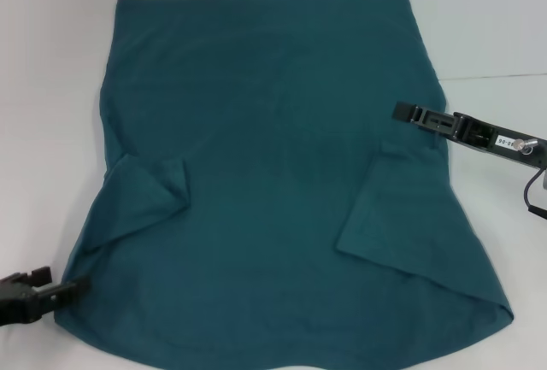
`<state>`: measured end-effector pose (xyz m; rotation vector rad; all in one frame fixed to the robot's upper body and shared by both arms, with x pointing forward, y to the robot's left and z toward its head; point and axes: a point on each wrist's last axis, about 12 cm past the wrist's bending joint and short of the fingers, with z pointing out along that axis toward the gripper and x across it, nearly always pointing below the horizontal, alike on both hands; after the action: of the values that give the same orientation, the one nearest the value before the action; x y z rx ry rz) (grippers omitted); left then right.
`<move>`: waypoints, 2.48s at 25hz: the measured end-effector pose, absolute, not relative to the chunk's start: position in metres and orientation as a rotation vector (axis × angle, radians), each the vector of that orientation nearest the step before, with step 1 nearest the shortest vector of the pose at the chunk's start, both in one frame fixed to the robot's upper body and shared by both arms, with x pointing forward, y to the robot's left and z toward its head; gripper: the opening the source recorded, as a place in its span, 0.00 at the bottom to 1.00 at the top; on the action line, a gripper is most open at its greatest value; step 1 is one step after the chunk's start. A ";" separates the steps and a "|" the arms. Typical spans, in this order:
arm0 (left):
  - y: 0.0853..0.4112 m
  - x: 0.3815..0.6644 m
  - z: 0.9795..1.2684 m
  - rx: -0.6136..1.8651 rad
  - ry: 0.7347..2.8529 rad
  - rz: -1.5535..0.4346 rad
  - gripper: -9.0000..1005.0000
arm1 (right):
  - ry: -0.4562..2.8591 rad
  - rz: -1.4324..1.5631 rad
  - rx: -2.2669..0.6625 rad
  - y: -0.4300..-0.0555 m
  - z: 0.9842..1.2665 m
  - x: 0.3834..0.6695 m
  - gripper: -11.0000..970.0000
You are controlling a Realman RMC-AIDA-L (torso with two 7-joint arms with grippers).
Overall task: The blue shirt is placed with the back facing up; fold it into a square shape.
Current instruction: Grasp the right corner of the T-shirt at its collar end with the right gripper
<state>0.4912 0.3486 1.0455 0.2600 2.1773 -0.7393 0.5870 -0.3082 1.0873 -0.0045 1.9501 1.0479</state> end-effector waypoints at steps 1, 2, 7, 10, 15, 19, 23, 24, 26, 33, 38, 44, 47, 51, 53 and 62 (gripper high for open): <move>0.349 0.491 1.046 0.264 2.188 -0.741 0.87 | 1.950 1.047 -0.004 -0.308 1.087 0.587 0.97; 0.350 0.490 1.047 0.269 2.202 -0.743 0.87 | 1.951 1.047 -0.003 -0.308 1.087 0.587 0.97; 0.352 0.485 1.049 0.269 2.215 -0.772 0.87 | 1.953 1.042 0.002 -0.309 1.087 0.587 0.97; 0.352 0.482 1.050 0.278 2.216 -0.801 0.86 | 1.953 1.040 0.001 -0.309 1.087 0.587 0.97; 0.353 0.479 1.050 0.282 2.246 -0.821 0.86 | 1.953 1.039 0.003 -0.310 1.087 0.587 0.97; 0.353 0.479 1.049 0.275 2.256 -0.823 0.85 | 1.954 1.039 0.004 -0.310 1.086 0.587 0.97; 0.352 0.477 1.047 0.282 2.278 -0.834 0.83 | 1.954 1.041 0.004 -0.310 1.086 0.586 0.97; 0.351 0.477 1.047 0.286 2.285 -0.839 0.83 | 1.954 1.042 0.004 -0.310 1.086 0.586 0.97; 0.349 0.477 1.047 0.299 2.297 -0.851 0.82 | 1.954 1.044 0.004 -0.310 1.086 0.585 0.97; 0.347 0.478 1.047 0.307 2.305 -0.861 0.78 | 1.955 1.049 0.007 -0.310 1.085 0.584 0.97; 0.346 0.479 1.047 0.310 2.306 -0.864 0.76 | 1.956 1.050 0.008 -0.310 1.084 0.584 0.97; 0.346 0.483 1.048 0.300 2.308 -0.851 0.72 | 1.956 1.050 0.009 -0.309 1.084 0.584 0.97; 0.349 0.487 1.047 0.272 2.347 -0.823 0.71 | 1.956 1.049 0.008 -0.310 1.084 0.584 0.97; 0.349 0.492 1.048 0.266 2.374 -0.803 0.69 | 1.953 1.047 0.008 -0.310 1.085 0.584 0.97; 0.349 0.493 1.048 0.266 2.375 -0.799 0.61 | 1.952 1.046 0.008 -0.310 1.085 0.584 0.97; 0.348 0.497 1.050 0.267 2.373 -0.800 0.25 | 1.943 1.042 0.016 -0.312 1.085 0.584 0.97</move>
<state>0.4966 0.3482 1.0503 0.2672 2.3733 -0.8003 0.5843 -0.3118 1.0853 0.0161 1.9431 1.0421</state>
